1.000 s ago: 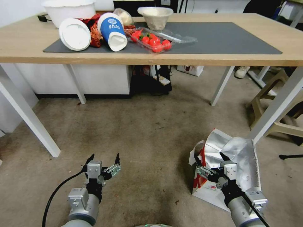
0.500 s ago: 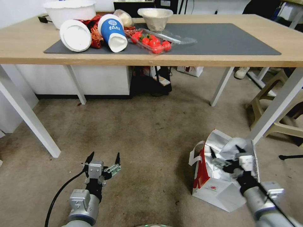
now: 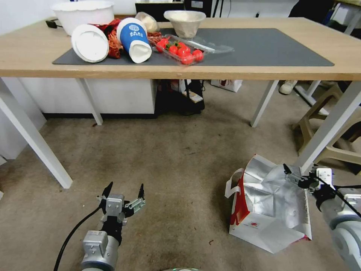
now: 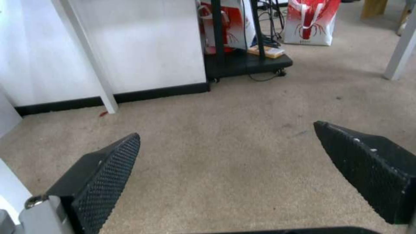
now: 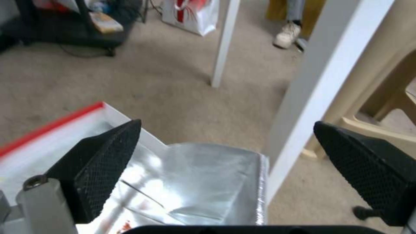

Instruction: Pick up the food delivery bag from the floor and place it on the table.

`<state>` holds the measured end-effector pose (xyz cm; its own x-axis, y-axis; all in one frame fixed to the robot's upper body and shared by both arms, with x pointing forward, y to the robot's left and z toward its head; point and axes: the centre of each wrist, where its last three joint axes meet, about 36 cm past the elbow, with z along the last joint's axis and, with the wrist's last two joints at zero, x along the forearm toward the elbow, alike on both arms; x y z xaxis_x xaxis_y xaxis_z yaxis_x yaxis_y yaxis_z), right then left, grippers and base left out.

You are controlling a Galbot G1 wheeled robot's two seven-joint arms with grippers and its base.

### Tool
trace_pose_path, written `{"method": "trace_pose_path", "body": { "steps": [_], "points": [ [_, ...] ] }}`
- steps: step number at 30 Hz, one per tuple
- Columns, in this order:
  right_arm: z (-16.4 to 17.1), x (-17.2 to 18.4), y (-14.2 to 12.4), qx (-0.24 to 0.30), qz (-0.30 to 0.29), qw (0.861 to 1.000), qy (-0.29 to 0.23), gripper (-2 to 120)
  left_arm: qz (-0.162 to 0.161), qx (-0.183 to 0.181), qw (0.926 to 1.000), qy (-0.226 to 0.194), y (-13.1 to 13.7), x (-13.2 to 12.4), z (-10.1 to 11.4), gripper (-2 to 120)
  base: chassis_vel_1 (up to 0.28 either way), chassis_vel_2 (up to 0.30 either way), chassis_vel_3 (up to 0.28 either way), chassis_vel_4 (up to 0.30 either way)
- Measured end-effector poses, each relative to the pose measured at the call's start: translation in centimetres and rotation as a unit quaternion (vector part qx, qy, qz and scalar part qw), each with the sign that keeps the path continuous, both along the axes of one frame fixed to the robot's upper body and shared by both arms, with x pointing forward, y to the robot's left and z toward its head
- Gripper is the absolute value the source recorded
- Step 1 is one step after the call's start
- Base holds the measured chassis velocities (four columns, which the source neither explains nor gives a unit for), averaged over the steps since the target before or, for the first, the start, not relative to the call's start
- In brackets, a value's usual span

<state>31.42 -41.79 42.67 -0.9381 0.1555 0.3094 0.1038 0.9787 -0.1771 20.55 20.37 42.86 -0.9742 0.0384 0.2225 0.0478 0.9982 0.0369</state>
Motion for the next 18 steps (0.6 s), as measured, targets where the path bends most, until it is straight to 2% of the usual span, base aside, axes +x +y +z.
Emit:
{"method": "trace_pose_path", "body": {
  "steps": [11, 18],
  "points": [
    [-1.4, 2.4, -1.2, -0.036, -0.026, 0.996, 0.074, 100, -0.007, -0.004, 1.0, -0.003, 0.2, 0.2, 0.1, 100, 0.0, 0.0, 0.0, 0.0],
    [-2.0, 4.1, -1.8, -0.023, -0.03, 0.993, 0.112, 100, -0.006, -0.002, 1.0, -0.002, 0.4, 0.3, -0.1, 100, 0.0, 0.0, 0.0, 0.0]
  ]
}}
